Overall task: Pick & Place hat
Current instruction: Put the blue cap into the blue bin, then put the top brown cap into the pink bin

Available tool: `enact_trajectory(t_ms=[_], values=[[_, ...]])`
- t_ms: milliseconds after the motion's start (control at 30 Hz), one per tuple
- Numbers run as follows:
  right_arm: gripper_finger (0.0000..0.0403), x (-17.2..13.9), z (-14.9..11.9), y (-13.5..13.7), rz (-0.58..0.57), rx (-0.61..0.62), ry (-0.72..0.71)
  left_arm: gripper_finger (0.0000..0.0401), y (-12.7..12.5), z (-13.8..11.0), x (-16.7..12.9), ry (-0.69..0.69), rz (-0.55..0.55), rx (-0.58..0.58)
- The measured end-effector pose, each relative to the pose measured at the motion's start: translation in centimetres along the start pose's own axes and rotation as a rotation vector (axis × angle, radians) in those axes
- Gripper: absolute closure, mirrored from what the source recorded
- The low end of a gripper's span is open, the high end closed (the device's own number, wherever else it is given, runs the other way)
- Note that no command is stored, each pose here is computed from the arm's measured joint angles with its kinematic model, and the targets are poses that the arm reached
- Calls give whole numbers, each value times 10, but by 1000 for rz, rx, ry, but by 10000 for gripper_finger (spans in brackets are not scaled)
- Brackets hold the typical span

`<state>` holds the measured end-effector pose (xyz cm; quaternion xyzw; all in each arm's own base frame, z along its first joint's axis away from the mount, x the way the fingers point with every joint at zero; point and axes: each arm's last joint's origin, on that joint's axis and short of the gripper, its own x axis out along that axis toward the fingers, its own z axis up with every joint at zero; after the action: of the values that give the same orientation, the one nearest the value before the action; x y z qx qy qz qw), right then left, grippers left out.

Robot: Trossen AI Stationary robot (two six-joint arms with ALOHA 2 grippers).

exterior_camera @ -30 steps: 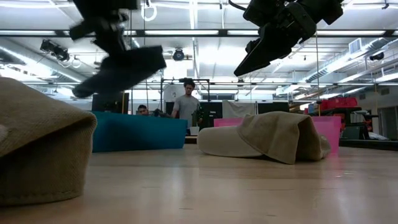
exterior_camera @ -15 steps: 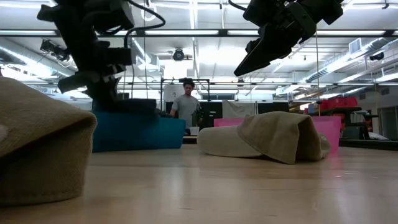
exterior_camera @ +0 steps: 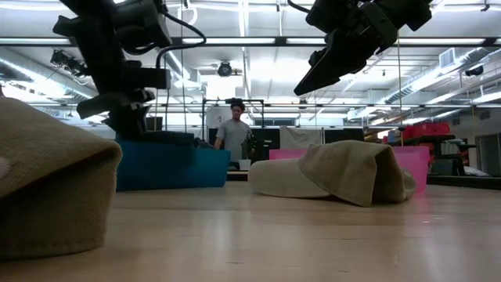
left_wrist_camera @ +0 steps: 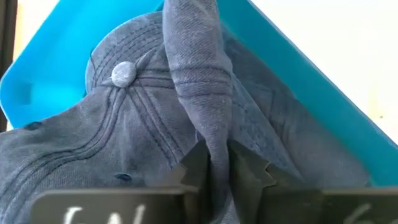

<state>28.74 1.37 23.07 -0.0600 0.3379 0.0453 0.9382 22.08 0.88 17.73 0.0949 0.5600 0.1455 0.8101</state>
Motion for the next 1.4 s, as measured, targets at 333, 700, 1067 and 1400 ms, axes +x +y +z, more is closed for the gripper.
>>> enact_trajectory(t_ms=[333,700,1067,1400], values=[[211,0,2,0,-2,42,-22,244,5,8,-11,-29,-38,-21],[211,1,-6,11,38,-85,68,174,14,41,-55,-188,-33,-13],[211,48,-39,2,46,-112,294,178,15,44,-56,-221,-14,-9],[230,79,-53,-5,34,-143,317,178,15,46,-57,-235,-12,-21]])
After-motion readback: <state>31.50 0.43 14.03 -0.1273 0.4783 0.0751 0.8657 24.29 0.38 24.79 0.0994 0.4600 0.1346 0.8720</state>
